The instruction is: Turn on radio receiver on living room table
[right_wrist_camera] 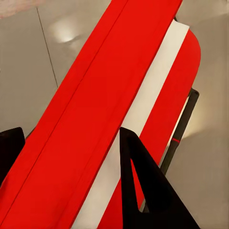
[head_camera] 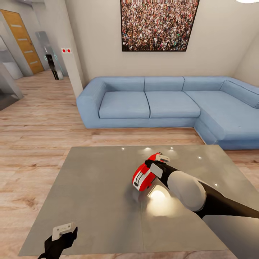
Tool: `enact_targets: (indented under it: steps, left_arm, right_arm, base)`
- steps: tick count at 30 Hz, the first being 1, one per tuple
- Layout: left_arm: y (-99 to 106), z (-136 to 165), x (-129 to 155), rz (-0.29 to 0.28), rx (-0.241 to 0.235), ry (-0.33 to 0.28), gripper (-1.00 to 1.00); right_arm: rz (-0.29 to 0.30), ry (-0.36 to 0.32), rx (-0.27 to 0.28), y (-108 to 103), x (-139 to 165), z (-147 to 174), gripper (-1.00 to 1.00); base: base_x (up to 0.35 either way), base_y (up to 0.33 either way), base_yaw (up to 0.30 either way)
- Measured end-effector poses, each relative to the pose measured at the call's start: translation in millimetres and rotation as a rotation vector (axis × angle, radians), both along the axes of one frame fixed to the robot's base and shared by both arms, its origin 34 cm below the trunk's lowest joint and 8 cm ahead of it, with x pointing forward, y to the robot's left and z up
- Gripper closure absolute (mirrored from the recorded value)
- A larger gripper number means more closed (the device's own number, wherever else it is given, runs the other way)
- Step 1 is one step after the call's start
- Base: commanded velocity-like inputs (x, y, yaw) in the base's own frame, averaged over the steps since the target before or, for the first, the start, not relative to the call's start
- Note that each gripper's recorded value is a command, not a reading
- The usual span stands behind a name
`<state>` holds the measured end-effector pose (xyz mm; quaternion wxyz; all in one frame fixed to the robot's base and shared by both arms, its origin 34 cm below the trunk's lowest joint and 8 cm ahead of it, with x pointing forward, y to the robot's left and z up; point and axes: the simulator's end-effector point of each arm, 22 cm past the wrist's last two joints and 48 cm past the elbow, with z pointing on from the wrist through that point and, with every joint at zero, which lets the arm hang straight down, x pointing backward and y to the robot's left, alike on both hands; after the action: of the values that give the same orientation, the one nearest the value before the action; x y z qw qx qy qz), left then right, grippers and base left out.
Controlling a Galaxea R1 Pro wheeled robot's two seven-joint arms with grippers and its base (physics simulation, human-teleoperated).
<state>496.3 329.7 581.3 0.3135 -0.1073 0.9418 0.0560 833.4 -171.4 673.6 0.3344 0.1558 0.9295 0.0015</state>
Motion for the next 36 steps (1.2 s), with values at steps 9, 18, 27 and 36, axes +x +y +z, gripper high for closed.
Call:
enact_targets:
  steps: [9, 18, 27, 36]
  left_arm:
    - [0, 14, 0, 0.001, -0.001, 0.001, -1.00]
    - [0, 28, -1, 0.000, 0.001, 0.002, -1.00]
    - [0, 42, -1, -0.001, 0.002, 0.003, -1.00]
    - [1, 55, -2, -0.001, 0.003, 0.003, -1.00]
  right_arm:
    - [0.000, 0.000, 0.000, 0, 0, 14, 1.00]
    - [0.000, 0.001, 0.000, 0, 0, 28, 1.00]
    - [0.000, 0.001, -0.001, 0, 0, 42, 1.00]
    - [0.002, 0.000, -0.003, 0, -1, 55, 1.00]
  base:
    - [0.000, 0.000, 0.000]
    - [0.000, 0.000, 0.000]
    - [0.000, 0.000, 0.000]
    - [0.000, 0.000, 0.000]
